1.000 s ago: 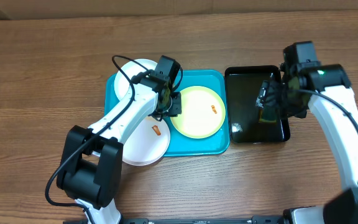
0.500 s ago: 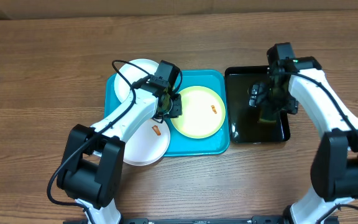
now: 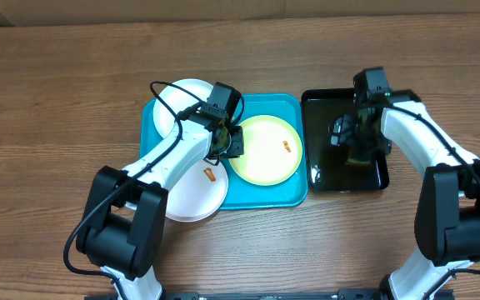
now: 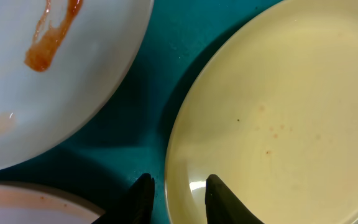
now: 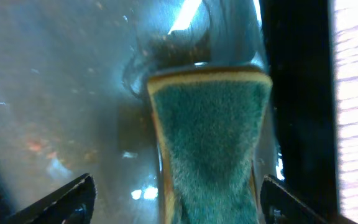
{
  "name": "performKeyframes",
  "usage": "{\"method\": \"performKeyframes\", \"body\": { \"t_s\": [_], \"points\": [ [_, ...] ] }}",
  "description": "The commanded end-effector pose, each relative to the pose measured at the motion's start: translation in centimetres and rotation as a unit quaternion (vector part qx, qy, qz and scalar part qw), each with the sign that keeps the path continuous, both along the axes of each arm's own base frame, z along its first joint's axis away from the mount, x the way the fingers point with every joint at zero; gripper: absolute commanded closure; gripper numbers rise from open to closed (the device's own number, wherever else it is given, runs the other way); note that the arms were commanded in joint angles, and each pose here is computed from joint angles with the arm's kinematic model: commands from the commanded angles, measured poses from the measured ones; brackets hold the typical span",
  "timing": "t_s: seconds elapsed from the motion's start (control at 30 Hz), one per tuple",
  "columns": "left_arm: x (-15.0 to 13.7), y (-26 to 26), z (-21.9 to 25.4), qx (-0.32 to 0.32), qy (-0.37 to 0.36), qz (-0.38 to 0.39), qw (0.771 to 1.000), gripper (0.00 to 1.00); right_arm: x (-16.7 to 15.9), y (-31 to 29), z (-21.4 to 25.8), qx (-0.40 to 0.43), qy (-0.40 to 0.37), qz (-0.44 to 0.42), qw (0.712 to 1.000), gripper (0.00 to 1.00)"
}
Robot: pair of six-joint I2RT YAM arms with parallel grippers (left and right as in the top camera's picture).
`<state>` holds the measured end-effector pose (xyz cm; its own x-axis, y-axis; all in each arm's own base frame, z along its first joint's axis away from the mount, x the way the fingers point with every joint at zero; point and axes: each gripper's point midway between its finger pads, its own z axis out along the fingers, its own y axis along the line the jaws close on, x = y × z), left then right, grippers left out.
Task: Clean dirty plates on tray and stack at the side
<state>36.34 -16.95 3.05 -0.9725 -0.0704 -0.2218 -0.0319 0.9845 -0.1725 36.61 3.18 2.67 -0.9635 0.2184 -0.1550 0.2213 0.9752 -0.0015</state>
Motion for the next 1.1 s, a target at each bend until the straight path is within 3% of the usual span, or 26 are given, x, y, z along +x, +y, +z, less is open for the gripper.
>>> {"method": "performKeyframes", "body": {
  "t_s": [0.0, 0.23, 0.37, 0.43, 0.47, 0.5, 0.53, 0.67, 0.8, 1.07],
  "points": [
    [-0.6, 0.0, -0.8, 0.010, 0.009, 0.002, 1.000, 0.70, -0.7, -0.7, -1.0, -0.012, 0.001, -0.003, 1.000, 0.17],
    [-0.6, -0.1, -0.8, 0.009, 0.009, 0.002, 1.000, 0.70, -2.5, -0.3, -2.1, 0.000, 0.030, 0.000, 1.000, 0.94],
    [-0.6, 0.0, -0.8, 0.009, 0.009, 0.002, 1.000, 0.70, -3.2, -0.4, -1.8, -0.002, 0.047, 0.000, 0.999, 0.96],
    [-0.5, 0.0, -0.8, 0.010, 0.008, 0.002, 1.000, 0.70, -3.0, -0.3, -1.3, 0.002, 0.049, 0.000, 0.999, 0.92],
    [-0.5, 0.0, -0.8, 0.010, 0.009, 0.002, 1.000, 0.70, -2.9, -0.1, -1.1, 0.005, 0.048, 0.000, 0.999, 0.80],
    [-0.5, 0.0, -0.8, 0.010, 0.008, 0.003, 1.000, 0.70, -2.7, 0.0, -0.8, 0.009, 0.048, 0.001, 0.999, 0.57],
    [-0.5, 0.1, -0.8, 0.013, 0.007, 0.003, 1.000, 0.70, -2.6, 0.1, -0.5, 0.012, 0.047, 0.001, 0.999, 0.40],
    [-0.5, 0.5, -1.0, 0.023, 0.005, 0.006, 1.000, 0.71, -1.7, 0.2, 0.2, 0.012, 0.035, 0.001, 0.999, 0.16],
    [-0.9, 0.6, -1.3, 0.026, 0.010, 0.006, 1.000, 0.73, -1.1, -0.2, 0.2, 0.002, 0.023, -0.001, 1.000, 0.08],
    [-0.7, 0.7, -1.5, 0.026, 0.005, 0.006, 1.000, 0.77, -1.3, -0.2, -0.2, 0.002, 0.022, -0.001, 1.000, 0.07]
  ]
}}
